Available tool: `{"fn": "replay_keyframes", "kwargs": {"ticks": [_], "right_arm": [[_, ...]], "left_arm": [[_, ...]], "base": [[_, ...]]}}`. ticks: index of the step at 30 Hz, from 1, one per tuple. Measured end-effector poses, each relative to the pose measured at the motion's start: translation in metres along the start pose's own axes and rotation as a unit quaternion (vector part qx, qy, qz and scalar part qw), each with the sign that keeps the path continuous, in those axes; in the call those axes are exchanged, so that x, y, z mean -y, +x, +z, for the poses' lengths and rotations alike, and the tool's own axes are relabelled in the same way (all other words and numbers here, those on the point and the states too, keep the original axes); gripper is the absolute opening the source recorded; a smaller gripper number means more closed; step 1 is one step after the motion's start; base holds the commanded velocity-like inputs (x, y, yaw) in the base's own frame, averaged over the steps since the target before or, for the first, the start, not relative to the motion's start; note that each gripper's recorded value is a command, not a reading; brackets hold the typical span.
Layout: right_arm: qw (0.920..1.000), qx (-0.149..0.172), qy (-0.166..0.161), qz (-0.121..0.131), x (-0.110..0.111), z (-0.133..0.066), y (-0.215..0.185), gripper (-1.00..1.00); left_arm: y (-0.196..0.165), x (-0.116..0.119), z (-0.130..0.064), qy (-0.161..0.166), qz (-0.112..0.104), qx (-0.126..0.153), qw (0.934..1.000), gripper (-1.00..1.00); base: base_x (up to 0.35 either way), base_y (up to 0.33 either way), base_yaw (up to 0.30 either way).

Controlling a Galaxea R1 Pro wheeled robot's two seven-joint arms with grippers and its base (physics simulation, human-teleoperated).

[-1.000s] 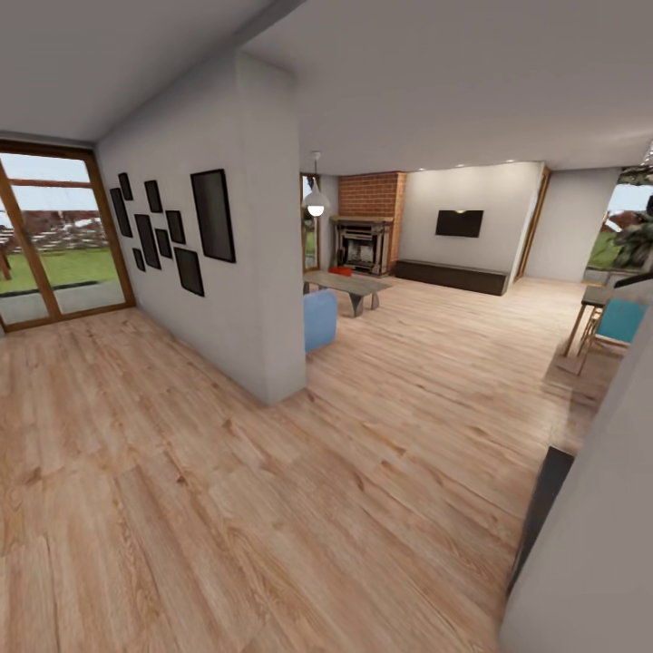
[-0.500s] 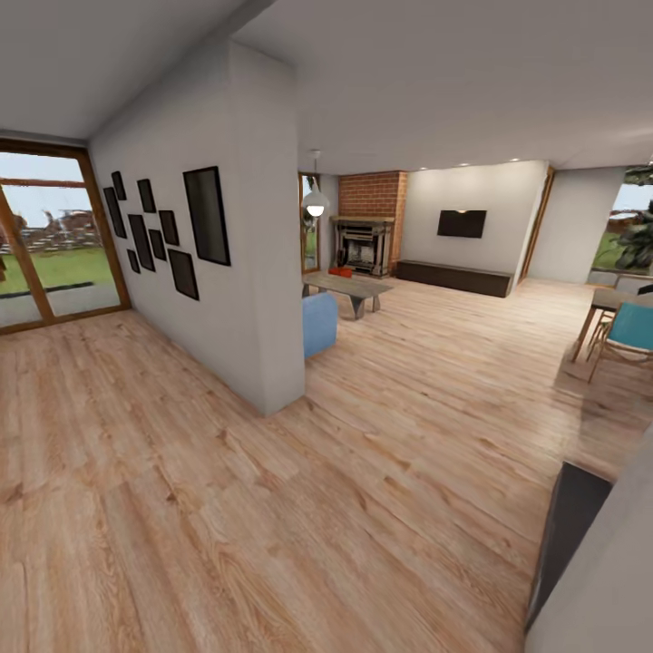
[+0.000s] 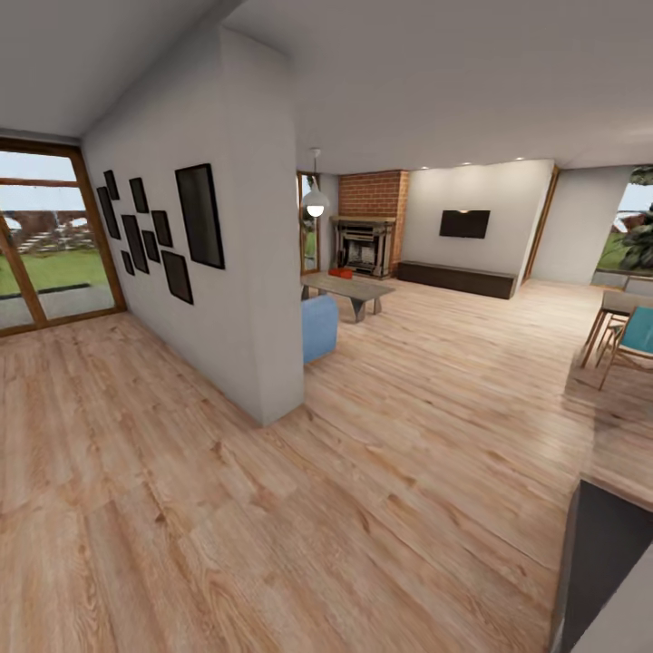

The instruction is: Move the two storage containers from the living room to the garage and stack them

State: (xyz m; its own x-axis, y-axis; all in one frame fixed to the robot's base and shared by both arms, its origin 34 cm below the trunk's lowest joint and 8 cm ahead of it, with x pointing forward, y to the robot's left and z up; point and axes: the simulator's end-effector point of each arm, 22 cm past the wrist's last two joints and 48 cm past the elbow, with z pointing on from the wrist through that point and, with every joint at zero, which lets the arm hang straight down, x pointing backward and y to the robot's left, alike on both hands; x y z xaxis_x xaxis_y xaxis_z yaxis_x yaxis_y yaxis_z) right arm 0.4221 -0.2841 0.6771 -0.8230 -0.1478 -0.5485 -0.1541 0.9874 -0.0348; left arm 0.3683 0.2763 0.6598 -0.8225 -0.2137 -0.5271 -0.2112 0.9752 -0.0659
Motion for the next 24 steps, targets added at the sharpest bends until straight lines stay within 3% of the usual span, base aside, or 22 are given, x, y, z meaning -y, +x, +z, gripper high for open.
{"fn": "replay_keyframes", "kwargs": {"ticks": [19, 24], "right_arm": [[1.0, 0.0, 0.0, 0.0, -0.0005, 0.0, 0.0001, 1.0], [1.0, 0.001, 0.0, -0.001, -0.0003, -0.0001, -0.0006, 1.0]], "left_arm": [[0.0002, -0.0039, -0.0001, -0.011, -0.001, 0.0, 0.9999, 1.0], [-0.0005, -0.0038, -0.0001, -0.011, -0.001, 0.001, 0.9999, 1.0]], "base": [[0.325, 0.0, -0.001], [0.326, 0.0, -0.153]]}}
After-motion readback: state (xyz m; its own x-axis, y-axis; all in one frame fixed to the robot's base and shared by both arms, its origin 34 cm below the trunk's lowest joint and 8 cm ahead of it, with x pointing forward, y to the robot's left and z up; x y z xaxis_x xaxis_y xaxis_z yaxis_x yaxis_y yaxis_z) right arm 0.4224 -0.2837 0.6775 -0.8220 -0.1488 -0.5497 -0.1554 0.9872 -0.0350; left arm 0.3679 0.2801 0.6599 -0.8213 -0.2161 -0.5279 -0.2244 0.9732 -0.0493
